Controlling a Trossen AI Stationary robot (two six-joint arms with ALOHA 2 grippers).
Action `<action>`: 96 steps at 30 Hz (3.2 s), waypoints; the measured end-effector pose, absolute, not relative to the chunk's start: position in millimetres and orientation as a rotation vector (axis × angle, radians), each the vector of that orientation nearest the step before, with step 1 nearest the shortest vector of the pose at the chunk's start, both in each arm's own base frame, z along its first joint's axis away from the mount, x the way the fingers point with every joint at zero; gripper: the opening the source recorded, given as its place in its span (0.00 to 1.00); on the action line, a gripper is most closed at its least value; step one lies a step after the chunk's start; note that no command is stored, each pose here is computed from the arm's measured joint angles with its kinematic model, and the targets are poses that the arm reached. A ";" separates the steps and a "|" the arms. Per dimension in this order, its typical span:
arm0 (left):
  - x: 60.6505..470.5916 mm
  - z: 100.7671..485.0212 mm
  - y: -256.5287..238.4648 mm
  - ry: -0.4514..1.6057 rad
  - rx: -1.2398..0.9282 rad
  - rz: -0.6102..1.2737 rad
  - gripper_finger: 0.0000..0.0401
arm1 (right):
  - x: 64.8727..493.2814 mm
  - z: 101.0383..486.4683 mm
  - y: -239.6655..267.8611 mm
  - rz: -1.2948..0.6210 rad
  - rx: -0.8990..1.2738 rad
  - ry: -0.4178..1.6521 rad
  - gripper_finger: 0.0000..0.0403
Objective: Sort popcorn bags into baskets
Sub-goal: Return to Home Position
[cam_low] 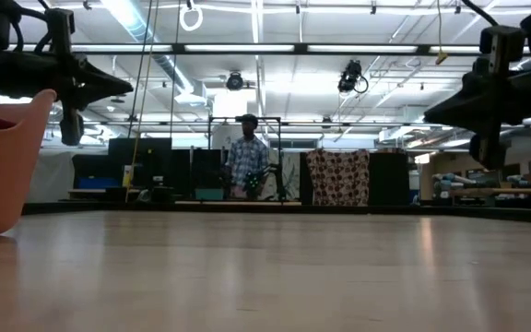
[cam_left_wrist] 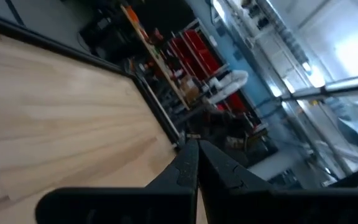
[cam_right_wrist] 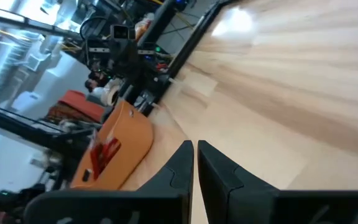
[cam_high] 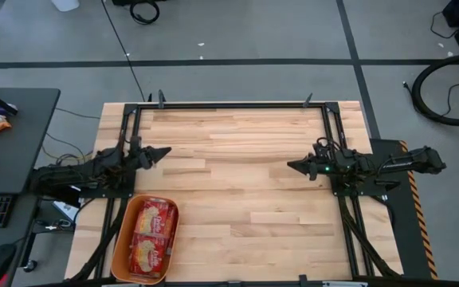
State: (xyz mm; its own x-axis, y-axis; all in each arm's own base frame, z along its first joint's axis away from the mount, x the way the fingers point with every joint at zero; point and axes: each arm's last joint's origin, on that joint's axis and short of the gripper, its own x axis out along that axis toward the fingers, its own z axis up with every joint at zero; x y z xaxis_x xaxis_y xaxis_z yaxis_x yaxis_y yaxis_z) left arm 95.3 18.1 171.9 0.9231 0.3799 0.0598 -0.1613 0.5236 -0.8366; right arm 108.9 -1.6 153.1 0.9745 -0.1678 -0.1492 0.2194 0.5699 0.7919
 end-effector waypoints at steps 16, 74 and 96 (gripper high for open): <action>95.8 171.3 17.6 -0.075 -0.116 0.371 0.03 | 111.8 147.5 -4.2 -0.214 0.167 0.194 0.07; 95.8 172.8 17.5 -0.058 0.074 0.373 0.03 | 111.9 147.6 -4.1 -0.193 -0.020 0.214 0.07; 95.8 172.8 17.5 -0.058 0.074 0.373 0.03 | 111.9 147.6 -4.1 -0.193 -0.020 0.215 0.07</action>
